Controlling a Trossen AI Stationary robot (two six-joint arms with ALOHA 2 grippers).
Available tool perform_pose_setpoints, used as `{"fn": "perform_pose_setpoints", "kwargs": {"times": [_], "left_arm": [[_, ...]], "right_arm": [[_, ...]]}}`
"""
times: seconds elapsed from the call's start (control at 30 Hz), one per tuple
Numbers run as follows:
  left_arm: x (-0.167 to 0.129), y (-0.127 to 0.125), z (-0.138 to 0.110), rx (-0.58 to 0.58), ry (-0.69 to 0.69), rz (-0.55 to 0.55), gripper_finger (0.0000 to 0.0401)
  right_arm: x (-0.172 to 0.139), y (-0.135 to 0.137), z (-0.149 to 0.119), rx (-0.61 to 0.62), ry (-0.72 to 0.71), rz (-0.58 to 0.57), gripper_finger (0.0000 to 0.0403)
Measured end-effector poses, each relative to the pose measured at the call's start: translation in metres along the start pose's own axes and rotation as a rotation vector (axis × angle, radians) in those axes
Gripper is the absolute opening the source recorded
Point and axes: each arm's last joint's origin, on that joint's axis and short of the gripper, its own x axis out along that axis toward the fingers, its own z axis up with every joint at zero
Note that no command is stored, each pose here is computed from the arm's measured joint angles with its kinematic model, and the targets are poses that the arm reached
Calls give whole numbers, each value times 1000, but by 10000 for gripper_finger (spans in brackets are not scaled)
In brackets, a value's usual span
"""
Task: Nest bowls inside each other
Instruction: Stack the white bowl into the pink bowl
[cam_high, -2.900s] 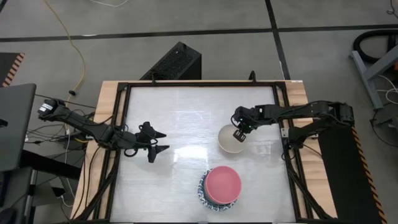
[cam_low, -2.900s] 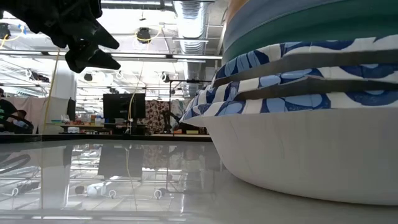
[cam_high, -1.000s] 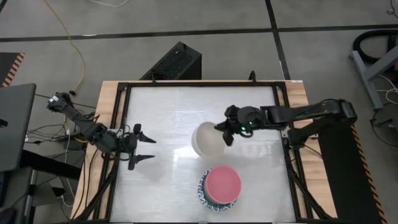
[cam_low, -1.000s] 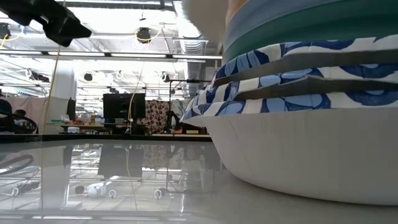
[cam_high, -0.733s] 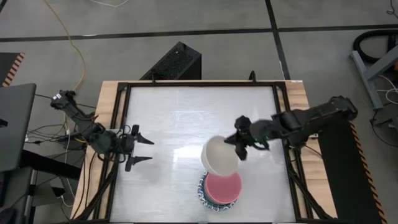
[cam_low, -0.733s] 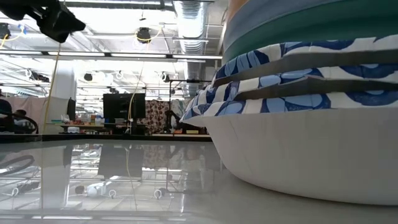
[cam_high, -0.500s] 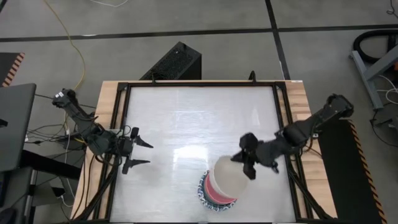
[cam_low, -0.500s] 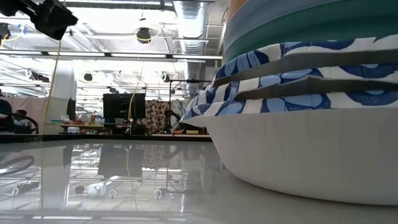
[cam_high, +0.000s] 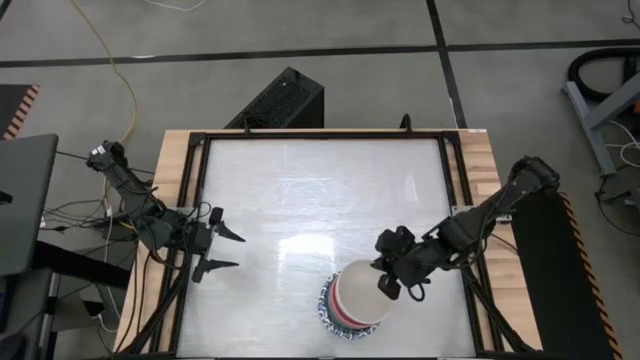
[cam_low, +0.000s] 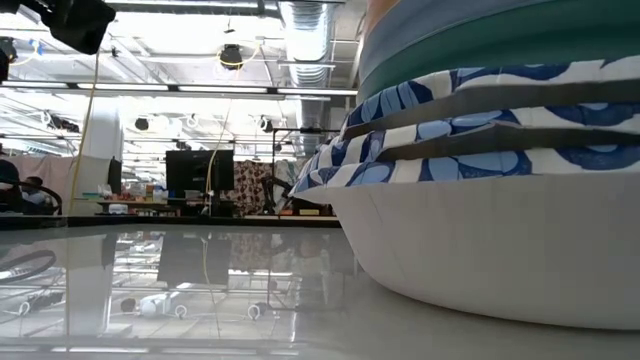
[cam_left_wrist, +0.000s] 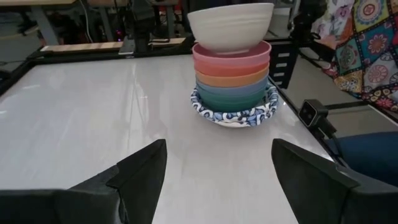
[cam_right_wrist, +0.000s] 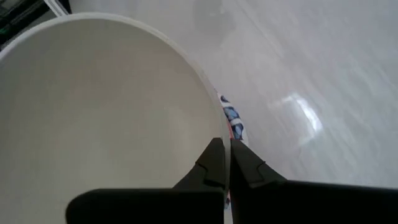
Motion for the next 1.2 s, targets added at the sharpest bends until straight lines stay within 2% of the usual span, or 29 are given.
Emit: {"fn": "perform_pose_setpoints", "kwargs": {"times": [0.3,0.83,1.2], "left_arm": [[0,0,-1,15,11,3,279],[0,1,-2,11,14,12,279],[0,1,-2,2,11,36,279]], "right_arm": [[1,-1,1,44,56,29,11],[1,-1,-1,-8,90,36,10],[36,1,0,-30,206,-44,10]]}}
